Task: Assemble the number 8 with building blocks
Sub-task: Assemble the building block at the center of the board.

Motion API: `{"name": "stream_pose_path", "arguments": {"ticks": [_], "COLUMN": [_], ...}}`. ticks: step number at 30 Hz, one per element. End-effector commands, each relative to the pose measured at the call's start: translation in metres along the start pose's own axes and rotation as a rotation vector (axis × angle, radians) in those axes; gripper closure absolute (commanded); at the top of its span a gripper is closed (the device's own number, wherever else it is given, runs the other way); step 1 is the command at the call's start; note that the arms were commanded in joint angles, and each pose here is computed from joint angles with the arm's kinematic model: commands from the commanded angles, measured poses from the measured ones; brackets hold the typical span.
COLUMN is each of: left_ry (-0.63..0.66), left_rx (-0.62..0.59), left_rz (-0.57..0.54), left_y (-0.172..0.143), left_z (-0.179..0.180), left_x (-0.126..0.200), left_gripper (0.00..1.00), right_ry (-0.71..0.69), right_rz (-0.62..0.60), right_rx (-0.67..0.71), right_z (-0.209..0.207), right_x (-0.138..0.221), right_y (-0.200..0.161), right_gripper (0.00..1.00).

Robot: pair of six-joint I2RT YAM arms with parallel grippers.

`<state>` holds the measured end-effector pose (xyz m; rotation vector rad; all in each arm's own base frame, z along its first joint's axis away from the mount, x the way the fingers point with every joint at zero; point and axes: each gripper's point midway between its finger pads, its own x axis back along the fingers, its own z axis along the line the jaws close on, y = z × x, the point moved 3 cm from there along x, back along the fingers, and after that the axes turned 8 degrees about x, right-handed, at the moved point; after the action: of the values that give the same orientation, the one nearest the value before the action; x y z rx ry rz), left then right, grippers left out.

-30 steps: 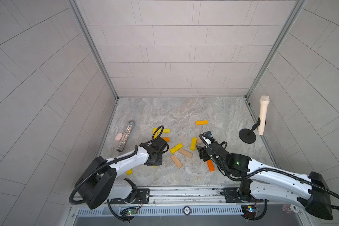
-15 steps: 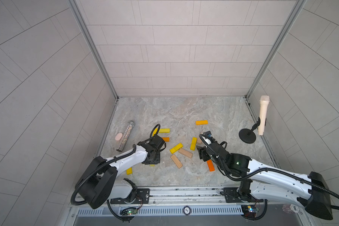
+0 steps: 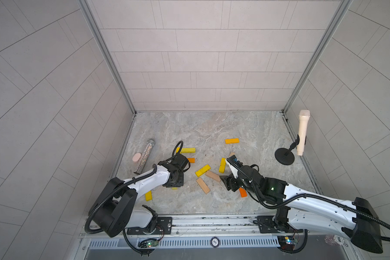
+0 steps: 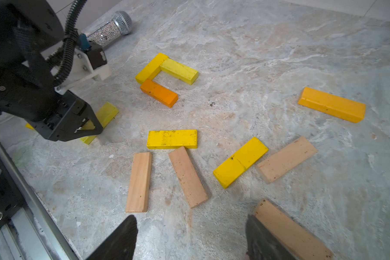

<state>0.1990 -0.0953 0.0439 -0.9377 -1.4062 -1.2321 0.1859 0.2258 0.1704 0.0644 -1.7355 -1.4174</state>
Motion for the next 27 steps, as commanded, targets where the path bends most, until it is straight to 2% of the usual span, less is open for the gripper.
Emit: {"name": "stream_pose_path", "arguments": {"ticks": [1,14,27], "left_ry": [0.026,0.023,-0.002], "left_rx": [-0.007,-0.01,0.017], "left_rz": [-0.011,-0.005,-0.003], "left_y": [0.007,0.015,0.027], "left_z": [0.002,0.001,0.003], "left_x": [0.0,-0.006,-0.012], "left_gripper": [0.7,0.7,0.7], "right_ry": [0.047,0.072,0.049], "right_rz": [-0.037,-0.048,-0.046], "right_rx": [0.016,0.024,0.006], "right_z": [0.007,0.011,0.006], "right_x": [0.002,0.0,-0.002], "right_y": [0.009,0.015,0.013], "right_gripper": [0.22,0.05,0.05]}}
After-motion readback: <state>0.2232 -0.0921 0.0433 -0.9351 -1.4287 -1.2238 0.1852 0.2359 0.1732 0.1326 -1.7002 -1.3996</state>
